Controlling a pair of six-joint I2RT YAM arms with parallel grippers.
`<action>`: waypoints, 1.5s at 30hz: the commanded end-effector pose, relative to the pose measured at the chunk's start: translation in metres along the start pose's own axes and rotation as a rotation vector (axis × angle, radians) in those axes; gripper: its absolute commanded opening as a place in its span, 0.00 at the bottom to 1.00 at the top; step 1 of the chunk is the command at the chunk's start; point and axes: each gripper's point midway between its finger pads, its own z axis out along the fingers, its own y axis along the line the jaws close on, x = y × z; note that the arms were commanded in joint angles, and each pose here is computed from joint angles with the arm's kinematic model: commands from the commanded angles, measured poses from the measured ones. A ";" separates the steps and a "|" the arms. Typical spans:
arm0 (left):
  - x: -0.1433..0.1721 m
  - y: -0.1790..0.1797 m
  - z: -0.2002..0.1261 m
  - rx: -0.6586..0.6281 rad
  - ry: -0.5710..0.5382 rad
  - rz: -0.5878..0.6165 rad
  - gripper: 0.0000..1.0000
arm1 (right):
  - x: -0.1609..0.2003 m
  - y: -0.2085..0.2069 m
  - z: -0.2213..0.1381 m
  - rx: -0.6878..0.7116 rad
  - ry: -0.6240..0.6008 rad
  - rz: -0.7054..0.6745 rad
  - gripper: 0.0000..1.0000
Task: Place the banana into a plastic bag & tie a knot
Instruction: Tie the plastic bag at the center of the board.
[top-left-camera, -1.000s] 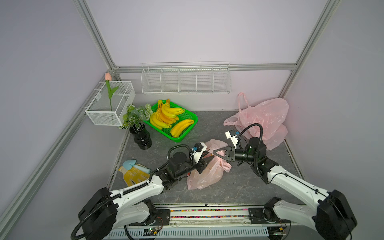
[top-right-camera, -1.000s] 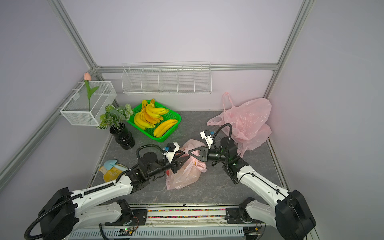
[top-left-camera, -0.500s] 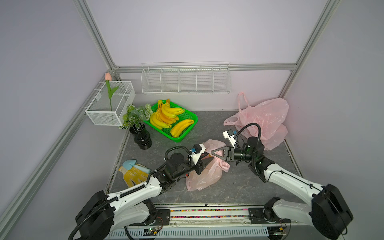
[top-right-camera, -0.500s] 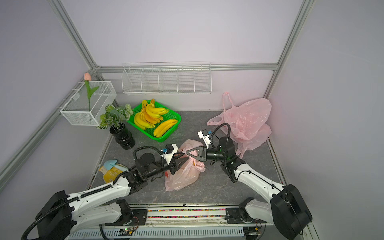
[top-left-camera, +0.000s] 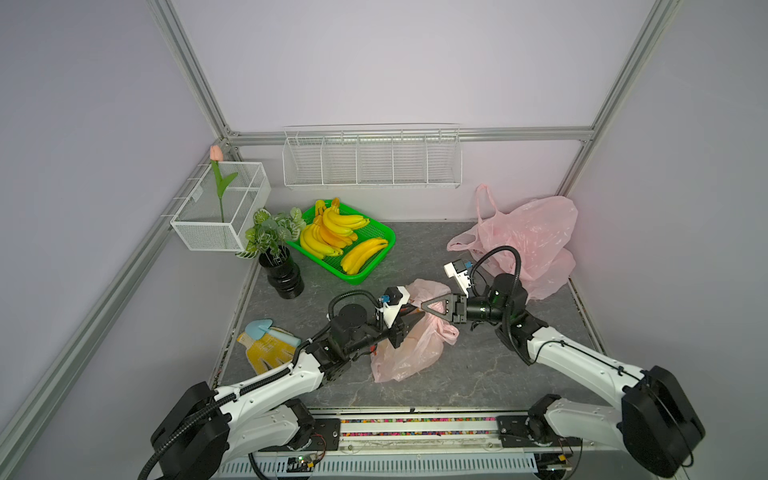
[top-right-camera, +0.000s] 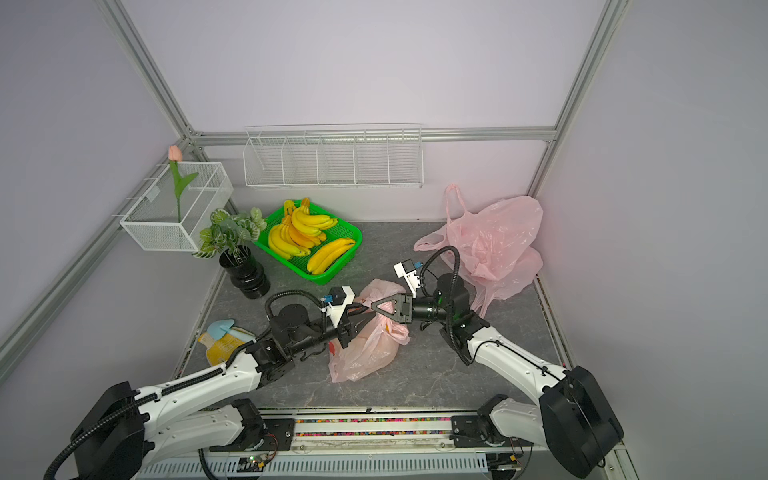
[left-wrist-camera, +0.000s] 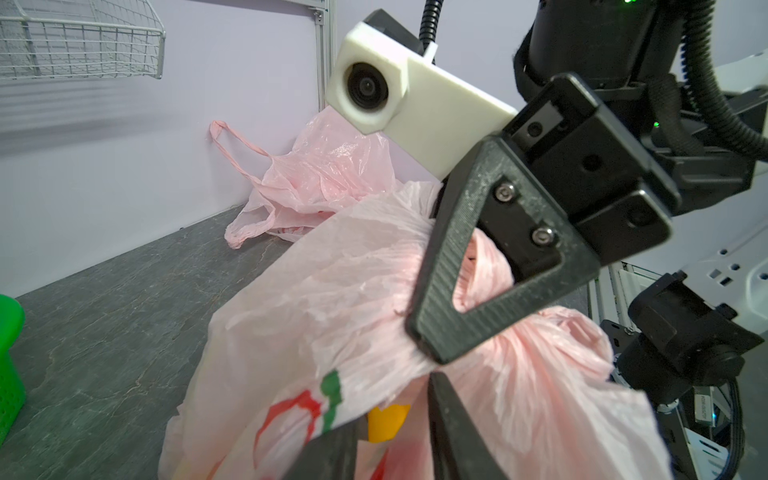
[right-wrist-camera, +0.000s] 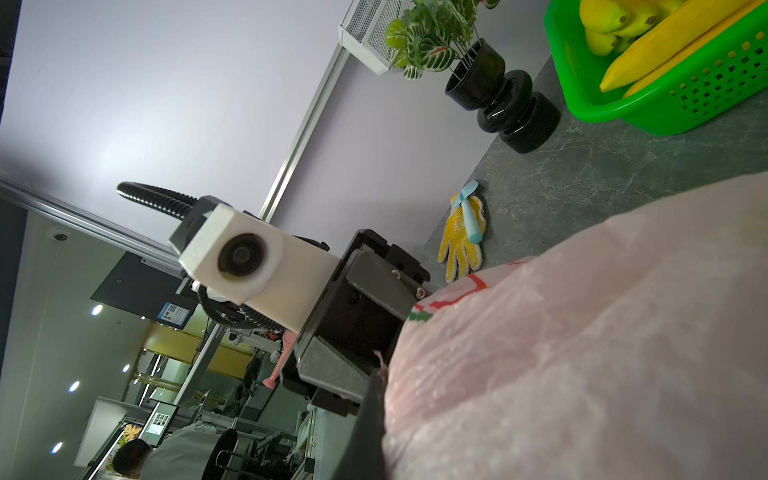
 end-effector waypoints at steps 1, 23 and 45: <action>-0.018 0.003 0.001 0.008 -0.035 -0.008 0.34 | 0.002 0.008 0.003 -0.026 0.016 -0.049 0.07; -0.027 0.011 0.006 -0.021 -0.050 -0.035 0.36 | 0.011 -0.001 0.011 -0.004 0.050 -0.055 0.07; -0.021 0.007 0.006 0.040 -0.024 -0.054 0.37 | 0.010 -0.004 0.015 0.011 0.051 -0.058 0.07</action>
